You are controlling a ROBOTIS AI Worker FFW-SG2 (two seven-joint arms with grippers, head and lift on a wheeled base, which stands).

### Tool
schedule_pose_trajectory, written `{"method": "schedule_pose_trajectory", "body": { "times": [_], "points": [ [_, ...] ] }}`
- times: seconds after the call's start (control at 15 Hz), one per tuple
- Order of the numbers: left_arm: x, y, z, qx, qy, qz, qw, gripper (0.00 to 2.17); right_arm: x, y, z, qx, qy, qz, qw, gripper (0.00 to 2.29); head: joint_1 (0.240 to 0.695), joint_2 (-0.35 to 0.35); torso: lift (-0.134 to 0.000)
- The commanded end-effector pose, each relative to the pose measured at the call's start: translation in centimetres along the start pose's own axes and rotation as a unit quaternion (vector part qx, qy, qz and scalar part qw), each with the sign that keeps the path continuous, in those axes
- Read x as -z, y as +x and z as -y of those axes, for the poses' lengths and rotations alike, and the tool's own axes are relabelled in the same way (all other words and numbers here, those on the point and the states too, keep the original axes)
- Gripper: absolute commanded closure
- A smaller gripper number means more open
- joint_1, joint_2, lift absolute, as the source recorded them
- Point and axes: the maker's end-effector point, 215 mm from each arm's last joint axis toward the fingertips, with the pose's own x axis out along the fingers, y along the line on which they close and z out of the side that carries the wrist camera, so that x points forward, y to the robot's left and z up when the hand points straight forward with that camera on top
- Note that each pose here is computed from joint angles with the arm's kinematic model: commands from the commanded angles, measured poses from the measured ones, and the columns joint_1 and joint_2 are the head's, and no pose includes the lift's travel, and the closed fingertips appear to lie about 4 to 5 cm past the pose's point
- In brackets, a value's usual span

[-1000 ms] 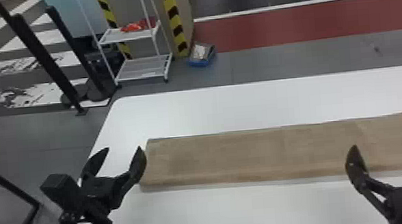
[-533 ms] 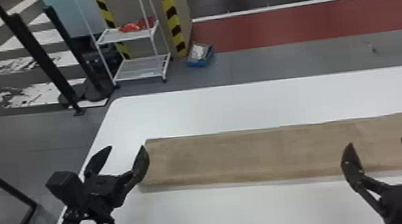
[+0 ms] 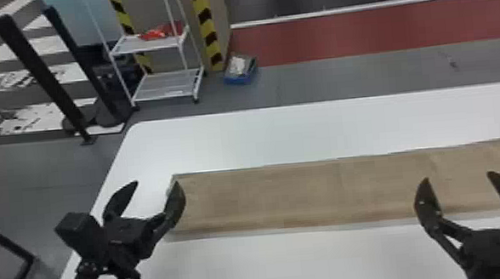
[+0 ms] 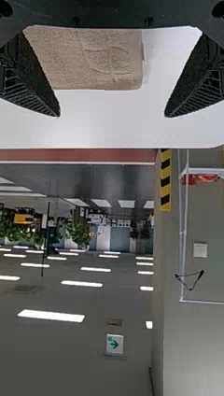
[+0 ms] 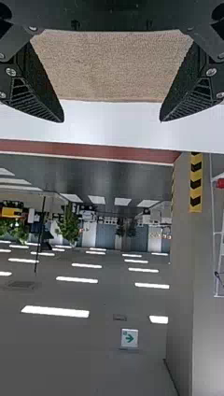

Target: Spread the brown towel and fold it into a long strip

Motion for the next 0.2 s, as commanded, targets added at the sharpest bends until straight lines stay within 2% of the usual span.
{"method": "schedule_pose_trajectory", "body": {
  "times": [0.0, 0.13],
  "points": [
    [0.19, -0.06, 0.28, 0.002, -0.001, -0.001, 1.0, 0.05, 0.05, -0.11, -0.14, 0.002, 0.003, 0.0, 1.0, 0.13, 0.695, 0.188, -0.125],
    [0.21, -0.05, 0.39, 0.004, -0.001, -0.001, 1.0, 0.05, 0.02, -0.32, -0.26, 0.002, 0.004, 0.0, 1.0, 0.13, 0.695, 0.185, -0.125]
  ]
}}
